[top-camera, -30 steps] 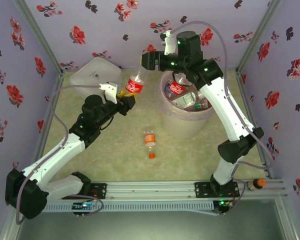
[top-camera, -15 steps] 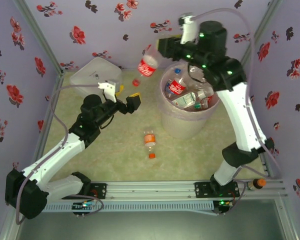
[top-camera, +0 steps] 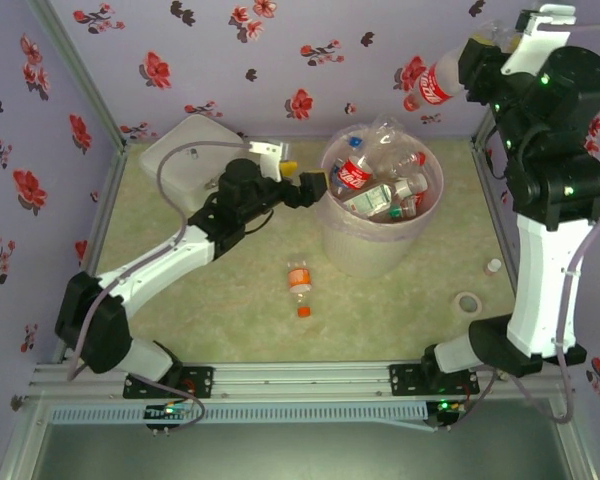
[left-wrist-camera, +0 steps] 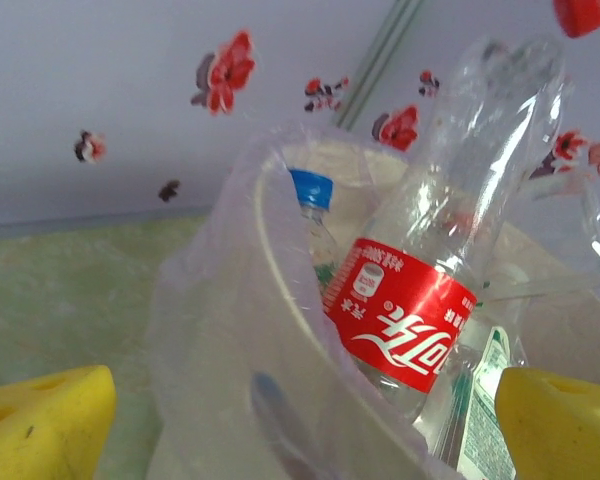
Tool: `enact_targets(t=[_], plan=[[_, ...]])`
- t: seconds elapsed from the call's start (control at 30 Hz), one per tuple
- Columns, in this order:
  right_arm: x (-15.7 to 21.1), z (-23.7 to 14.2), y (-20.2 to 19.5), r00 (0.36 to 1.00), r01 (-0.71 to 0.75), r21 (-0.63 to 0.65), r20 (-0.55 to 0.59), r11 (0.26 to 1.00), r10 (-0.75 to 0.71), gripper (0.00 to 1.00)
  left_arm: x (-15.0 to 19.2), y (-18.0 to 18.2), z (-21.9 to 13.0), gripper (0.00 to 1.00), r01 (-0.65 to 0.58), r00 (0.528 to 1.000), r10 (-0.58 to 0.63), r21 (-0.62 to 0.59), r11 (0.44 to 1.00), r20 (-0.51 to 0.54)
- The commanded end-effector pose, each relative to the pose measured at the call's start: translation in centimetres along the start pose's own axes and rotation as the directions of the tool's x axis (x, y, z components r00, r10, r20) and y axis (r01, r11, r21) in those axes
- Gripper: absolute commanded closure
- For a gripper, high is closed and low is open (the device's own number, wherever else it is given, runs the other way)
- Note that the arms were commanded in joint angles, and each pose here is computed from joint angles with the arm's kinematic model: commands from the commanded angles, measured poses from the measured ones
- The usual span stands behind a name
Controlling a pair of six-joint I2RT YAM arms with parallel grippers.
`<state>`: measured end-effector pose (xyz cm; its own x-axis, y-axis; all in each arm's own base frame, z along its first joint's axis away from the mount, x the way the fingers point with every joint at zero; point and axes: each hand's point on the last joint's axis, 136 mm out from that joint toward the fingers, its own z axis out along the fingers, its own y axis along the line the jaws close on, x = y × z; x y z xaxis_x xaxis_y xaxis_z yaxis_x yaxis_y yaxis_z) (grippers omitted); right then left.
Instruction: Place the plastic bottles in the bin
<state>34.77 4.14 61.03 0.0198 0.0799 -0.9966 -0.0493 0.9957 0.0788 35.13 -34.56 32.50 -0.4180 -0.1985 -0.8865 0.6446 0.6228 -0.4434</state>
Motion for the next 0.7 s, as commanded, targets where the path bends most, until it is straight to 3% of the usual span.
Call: enact_targets(t=[0.0,0.27,0.67], plan=[[4.5,3.3,0.0,0.988,-0.006,-0.03,-0.157,1.0,0.001,0.86,-0.2,-0.5,0.8,0.03,0.001,1.0,-0.001,-0.017,1.0,-0.018],[10.7,6.1,1.4,0.93,-0.106,-0.153,-0.365,0.982,0.044,0.88,1.2,1.2,1.4,0.04,-0.022,0.998,0.017,-0.087,0.996,-0.058],[19.9,9.9,2.2,0.818,-0.192,-0.162,-0.572,0.968,0.067,0.88,2.6,2.1,2.7,0.08,-0.038,0.995,0.028,-0.105,0.994,-0.099]])
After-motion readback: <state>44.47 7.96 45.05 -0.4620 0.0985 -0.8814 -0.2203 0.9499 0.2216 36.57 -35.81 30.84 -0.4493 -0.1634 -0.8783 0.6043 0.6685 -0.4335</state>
